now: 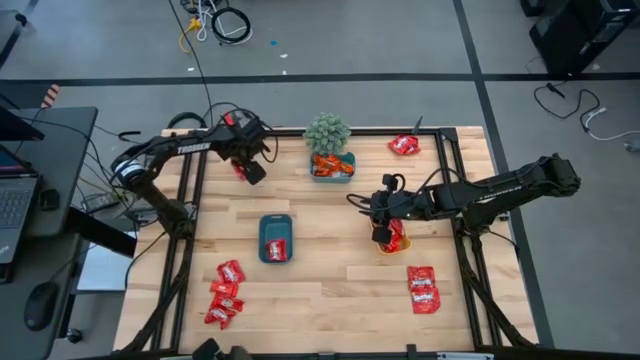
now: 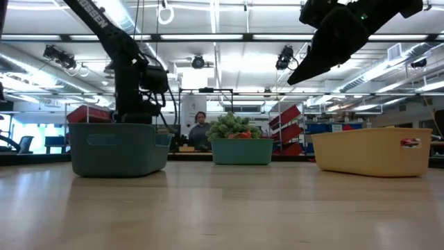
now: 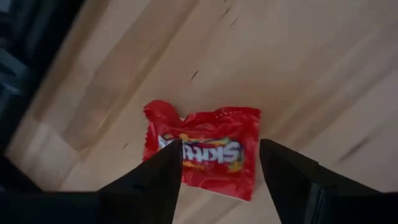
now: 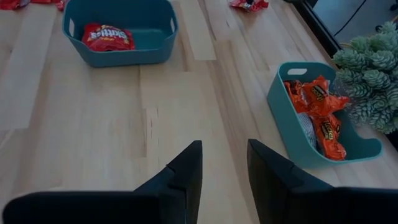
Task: Sort candy
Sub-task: Put the red candy into the blue bin
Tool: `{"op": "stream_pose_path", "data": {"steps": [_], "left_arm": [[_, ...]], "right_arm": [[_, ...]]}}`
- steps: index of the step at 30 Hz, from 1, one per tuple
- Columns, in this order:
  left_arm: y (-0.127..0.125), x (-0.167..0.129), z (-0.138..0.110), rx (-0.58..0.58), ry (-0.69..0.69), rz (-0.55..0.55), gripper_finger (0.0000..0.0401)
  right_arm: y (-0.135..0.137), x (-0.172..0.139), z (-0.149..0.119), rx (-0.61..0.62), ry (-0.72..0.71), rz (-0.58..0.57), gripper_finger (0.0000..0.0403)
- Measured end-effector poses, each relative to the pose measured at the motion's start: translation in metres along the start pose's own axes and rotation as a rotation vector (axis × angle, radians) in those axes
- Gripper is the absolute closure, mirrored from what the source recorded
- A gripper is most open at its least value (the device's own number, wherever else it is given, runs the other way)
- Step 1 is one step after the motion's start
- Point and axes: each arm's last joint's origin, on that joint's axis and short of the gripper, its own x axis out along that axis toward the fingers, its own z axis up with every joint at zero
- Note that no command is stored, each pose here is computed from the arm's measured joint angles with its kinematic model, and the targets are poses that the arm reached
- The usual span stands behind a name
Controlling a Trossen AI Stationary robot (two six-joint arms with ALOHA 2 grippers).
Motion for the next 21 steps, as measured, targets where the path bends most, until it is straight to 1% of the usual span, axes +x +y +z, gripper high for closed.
{"op": "stream_pose_path", "data": {"steps": [6, 8, 10, 12, 15, 21], "left_arm": [[0.005, 0.025, 0.002, -0.016, 0.069, -0.010, 0.0185], [0.007, 0.031, 0.002, -0.003, 0.090, -0.011, 0.0185], [0.006, 0.036, 0.003, 0.007, 0.109, -0.013, 0.0190], [0.006, 0.038, 0.002, 0.029, 0.116, -0.014, 0.0202], [0.006, 0.034, 0.003, 0.047, 0.102, -0.001, 0.0244], [0.009, 0.019, 0.000, 0.072, 0.062, 0.007, 0.0371]], "right_arm": [[-0.003, 0.001, 0.000, 0.006, 0.001, -0.009, 0.0291], [-0.002, 0.001, 0.000, 0.005, 0.002, -0.009, 0.0291], [-0.002, 0.001, 0.000, 0.006, 0.001, -0.008, 0.0291], [-0.002, 0.001, 0.000, 0.006, 0.001, -0.008, 0.0291], [-0.002, 0.001, 0.000, 0.006, 0.001, -0.008, 0.0291], [-0.002, 0.001, 0.000, 0.006, 0.001, -0.008, 0.0293]]}}
